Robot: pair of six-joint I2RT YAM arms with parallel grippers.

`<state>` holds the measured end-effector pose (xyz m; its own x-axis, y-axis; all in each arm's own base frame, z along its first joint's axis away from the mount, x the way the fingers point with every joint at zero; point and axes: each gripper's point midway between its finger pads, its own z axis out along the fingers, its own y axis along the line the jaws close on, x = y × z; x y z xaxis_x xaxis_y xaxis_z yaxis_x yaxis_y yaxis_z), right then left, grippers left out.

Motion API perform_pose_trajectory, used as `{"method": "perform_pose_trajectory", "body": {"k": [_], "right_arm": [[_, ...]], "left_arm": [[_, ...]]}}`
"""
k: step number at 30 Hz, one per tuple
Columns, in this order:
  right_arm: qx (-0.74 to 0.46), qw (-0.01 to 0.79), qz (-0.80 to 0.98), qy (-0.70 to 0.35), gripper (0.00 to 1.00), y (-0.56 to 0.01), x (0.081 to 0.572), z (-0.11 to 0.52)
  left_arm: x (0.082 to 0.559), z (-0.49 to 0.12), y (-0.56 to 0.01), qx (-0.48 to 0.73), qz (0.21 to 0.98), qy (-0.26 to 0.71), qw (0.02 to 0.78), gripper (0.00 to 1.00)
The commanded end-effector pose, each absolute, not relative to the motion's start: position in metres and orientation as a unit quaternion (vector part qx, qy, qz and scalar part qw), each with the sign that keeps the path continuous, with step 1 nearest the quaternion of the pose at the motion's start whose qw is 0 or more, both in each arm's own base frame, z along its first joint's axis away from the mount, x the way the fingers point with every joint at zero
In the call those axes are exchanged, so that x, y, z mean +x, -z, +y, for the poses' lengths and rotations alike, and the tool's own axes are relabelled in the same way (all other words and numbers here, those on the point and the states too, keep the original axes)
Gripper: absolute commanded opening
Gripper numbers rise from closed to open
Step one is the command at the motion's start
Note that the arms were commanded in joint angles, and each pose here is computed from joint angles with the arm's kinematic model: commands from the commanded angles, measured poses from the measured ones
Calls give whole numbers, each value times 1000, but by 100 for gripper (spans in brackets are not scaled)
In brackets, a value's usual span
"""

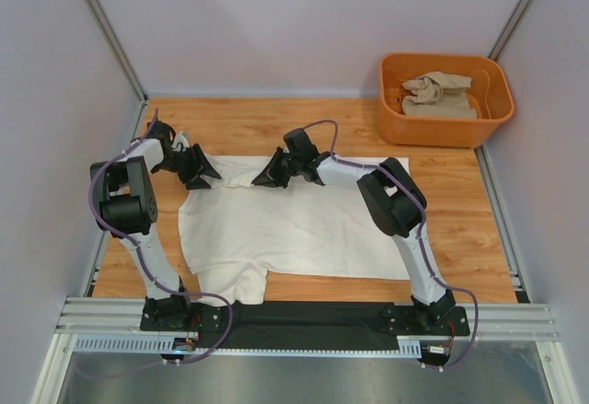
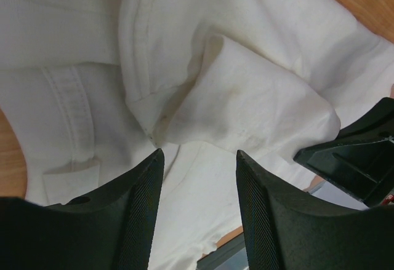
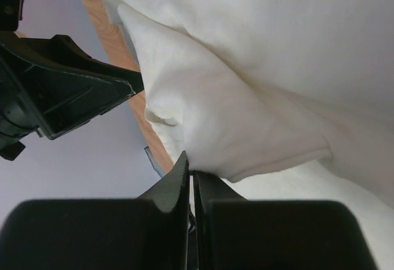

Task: Fold and stack the t-shirts
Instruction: Fold the tshirt

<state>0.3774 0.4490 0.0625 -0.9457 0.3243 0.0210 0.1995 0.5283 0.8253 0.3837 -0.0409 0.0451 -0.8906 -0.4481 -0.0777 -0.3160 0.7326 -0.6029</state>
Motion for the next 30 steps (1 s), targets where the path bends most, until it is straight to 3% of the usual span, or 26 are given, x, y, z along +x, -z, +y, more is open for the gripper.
{"method": "perform_pose_trajectory", "body": {"k": [1,7,22,25,28,30], "right_arm": [[174,49,838,-514,0,-103,379,455],[187,33,824,-534,0,-110,380,457],[178,23,822,-540,0,-112,372,455],[177,21,825,-536,0,-108,371,452],[173,15,831,-528,0,-105,367,449],[163,18,837,-522,0,-103,367,444]], "left_arm": [[400,-44,-55,-205,915,323,129,57],[402,-46,-50,-215,915,318,124,64],[409,-45,-40,-222,922,297,111,45],[411,-47,-40,-217,925,293,110,32],[410,-47,-46,-211,929,283,113,0],[404,-45,-53,-208,934,267,115,0]]}}
